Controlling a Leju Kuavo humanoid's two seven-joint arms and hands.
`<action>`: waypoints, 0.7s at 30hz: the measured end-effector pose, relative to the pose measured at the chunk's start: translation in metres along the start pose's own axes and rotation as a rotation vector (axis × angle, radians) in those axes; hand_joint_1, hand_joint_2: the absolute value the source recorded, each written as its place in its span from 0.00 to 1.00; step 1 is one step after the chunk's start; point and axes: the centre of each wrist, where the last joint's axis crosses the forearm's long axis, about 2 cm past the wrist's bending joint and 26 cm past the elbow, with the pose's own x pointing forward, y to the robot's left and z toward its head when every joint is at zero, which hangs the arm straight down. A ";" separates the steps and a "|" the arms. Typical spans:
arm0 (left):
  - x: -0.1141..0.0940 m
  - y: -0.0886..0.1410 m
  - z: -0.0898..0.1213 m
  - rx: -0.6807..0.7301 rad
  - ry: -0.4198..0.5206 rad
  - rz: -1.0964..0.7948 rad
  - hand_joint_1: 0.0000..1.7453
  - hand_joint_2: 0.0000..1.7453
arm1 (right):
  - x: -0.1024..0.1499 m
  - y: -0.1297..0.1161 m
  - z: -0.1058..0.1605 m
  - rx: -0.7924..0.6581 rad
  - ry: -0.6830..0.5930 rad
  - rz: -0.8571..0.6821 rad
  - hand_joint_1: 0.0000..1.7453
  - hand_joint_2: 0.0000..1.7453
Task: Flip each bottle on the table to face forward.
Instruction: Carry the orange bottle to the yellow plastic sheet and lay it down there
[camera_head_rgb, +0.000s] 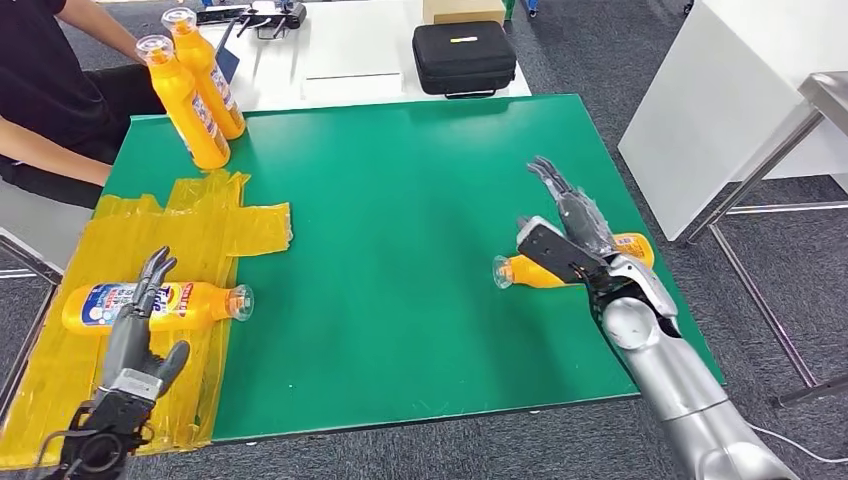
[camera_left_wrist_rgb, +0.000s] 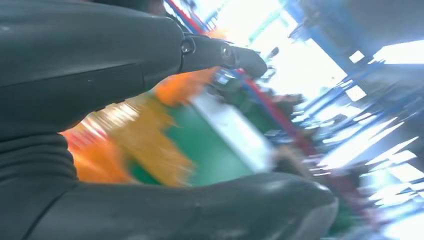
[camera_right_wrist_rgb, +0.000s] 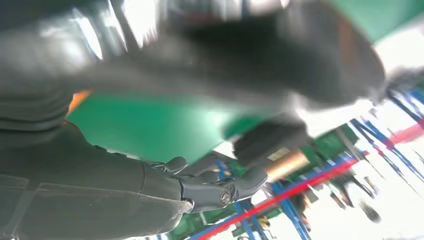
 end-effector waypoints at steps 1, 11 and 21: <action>0.012 -0.006 -0.004 0.047 -0.008 0.072 0.00 0.00 | -0.004 -0.003 0.009 0.029 0.014 0.034 0.00 1.00; 0.063 0.017 -0.021 0.338 -0.112 0.311 0.00 0.00 | -0.040 -0.056 0.098 0.200 0.092 0.331 0.00 1.00; 0.061 0.020 -0.022 0.389 -0.077 0.401 0.00 0.00 | -0.065 -0.137 0.120 0.308 0.166 0.691 0.00 1.00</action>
